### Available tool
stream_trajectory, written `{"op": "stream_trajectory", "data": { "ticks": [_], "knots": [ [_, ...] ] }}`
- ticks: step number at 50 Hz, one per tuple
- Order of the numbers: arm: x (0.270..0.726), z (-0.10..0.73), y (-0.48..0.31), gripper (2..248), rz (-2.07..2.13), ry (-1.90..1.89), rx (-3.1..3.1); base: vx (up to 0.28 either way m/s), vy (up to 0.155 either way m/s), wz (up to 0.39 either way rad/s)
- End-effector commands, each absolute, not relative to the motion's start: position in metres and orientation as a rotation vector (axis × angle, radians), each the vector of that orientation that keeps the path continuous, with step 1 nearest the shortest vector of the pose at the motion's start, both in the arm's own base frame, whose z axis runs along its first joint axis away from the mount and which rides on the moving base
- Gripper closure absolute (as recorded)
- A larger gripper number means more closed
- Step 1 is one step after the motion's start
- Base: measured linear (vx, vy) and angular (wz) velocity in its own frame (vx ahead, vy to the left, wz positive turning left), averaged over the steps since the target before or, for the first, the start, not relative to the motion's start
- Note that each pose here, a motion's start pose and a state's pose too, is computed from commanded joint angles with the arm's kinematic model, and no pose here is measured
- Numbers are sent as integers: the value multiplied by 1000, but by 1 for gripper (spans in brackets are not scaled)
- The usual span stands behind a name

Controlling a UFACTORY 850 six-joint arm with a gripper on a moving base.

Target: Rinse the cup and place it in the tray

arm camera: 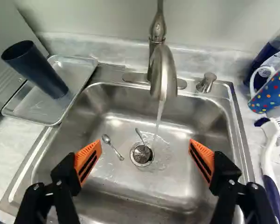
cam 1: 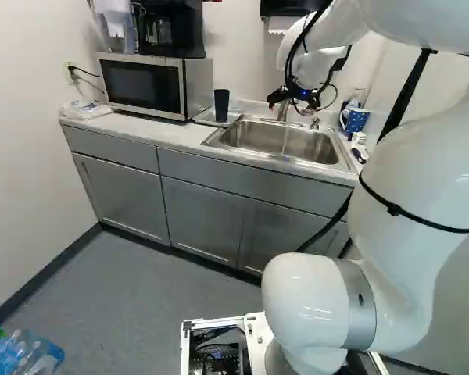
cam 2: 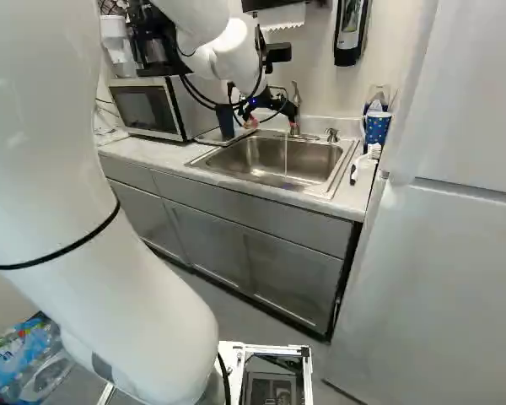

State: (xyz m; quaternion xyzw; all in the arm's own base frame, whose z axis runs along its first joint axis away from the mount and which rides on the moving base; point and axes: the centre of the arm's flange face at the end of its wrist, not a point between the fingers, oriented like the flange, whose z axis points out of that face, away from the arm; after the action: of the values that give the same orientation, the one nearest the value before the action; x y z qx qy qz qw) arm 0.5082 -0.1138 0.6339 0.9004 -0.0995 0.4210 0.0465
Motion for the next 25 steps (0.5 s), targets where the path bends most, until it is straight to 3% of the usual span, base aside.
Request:
{"op": "stream_trajectory", "data": {
  "ticks": [25],
  "knots": [
    [523, 634, -74, 3, 1305, -195, 2785, 0, 0, 0]
  ]
}}
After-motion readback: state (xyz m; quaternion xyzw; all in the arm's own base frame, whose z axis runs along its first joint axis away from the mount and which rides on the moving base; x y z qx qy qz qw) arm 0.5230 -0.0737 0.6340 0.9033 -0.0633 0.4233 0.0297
